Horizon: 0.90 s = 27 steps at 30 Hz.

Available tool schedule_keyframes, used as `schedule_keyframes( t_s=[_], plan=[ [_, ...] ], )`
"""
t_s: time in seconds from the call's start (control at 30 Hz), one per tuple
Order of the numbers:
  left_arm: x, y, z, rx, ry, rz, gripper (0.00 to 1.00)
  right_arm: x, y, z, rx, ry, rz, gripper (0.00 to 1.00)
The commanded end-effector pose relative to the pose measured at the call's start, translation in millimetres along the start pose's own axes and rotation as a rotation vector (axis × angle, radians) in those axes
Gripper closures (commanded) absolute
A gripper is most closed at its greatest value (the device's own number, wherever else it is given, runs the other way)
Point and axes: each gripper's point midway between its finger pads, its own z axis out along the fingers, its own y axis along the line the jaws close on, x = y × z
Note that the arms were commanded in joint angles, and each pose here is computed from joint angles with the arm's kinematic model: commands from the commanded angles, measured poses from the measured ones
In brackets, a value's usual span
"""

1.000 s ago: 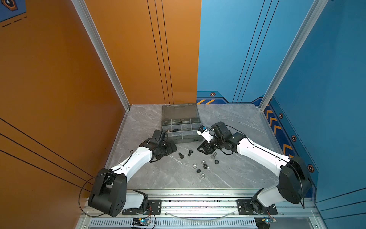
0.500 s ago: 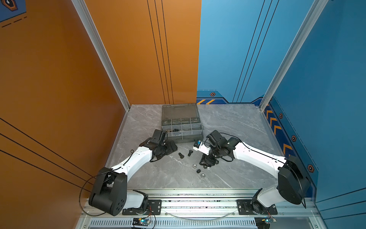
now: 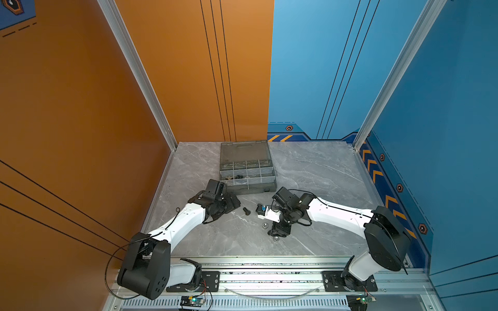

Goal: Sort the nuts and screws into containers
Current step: 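Lower the right gripper over the black hex nut in the pile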

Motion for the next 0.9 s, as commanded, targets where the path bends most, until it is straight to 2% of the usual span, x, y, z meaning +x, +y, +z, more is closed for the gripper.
schedule_keyframes(
  t_s=[0.0, 0.43, 0.87],
  plan=[
    [3.6, 6.1, -1.9, -0.001, 0.005, -0.025, 0.02, 8.4, 1.9, 9.4, -0.004, 0.048, -0.025, 0.43],
    [2.6, 8.0, 0.3, -0.006, 0.009, -0.034, 0.02, 4.0, -10.4, 22.1, 0.073, 0.058, -0.093, 0.46],
    [0.7, 9.1, 0.2, -0.008, 0.005, -0.035, 0.02, 6.0, -7.9, 36.8, 0.053, 0.095, -0.101, 0.48]
  ],
)
